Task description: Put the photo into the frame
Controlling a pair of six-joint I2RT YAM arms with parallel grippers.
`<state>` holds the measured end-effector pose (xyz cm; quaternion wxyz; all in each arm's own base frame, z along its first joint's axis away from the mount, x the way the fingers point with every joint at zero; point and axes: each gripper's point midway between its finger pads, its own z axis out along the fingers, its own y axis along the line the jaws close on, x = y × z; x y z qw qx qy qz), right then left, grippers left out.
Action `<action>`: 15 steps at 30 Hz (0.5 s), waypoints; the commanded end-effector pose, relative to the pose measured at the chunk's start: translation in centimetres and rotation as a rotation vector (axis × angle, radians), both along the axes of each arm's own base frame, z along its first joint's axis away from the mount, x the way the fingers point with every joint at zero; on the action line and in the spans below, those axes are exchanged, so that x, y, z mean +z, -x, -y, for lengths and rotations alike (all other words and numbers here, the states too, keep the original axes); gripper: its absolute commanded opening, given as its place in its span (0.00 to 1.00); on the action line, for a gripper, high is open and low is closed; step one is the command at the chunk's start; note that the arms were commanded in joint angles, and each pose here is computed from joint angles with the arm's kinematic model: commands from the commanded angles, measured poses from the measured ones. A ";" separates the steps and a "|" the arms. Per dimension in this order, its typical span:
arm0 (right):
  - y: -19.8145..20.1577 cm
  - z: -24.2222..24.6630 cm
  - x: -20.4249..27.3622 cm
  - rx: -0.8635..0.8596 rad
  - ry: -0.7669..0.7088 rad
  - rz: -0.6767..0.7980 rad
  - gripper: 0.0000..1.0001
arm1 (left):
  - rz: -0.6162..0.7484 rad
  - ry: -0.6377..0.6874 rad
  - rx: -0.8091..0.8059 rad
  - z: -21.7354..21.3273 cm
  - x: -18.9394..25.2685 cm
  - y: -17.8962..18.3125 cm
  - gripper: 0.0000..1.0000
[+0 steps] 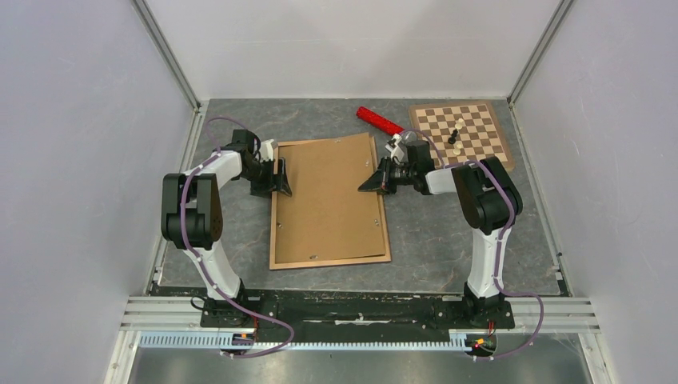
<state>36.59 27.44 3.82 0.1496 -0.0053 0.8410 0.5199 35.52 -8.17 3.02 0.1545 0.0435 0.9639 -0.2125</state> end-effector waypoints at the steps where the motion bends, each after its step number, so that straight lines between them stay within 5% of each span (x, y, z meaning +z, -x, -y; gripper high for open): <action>1: 0.2 0.4 -3.2 0.008 0.152 0.091 0.12 | 0.002 0.031 0.028 0.5 0.0 -0.4 0.78; 15: 0.4 0.7 -3.2 0.011 0.191 0.114 0.27 | 0.006 0.023 0.031 0.4 0.1 -0.4 0.78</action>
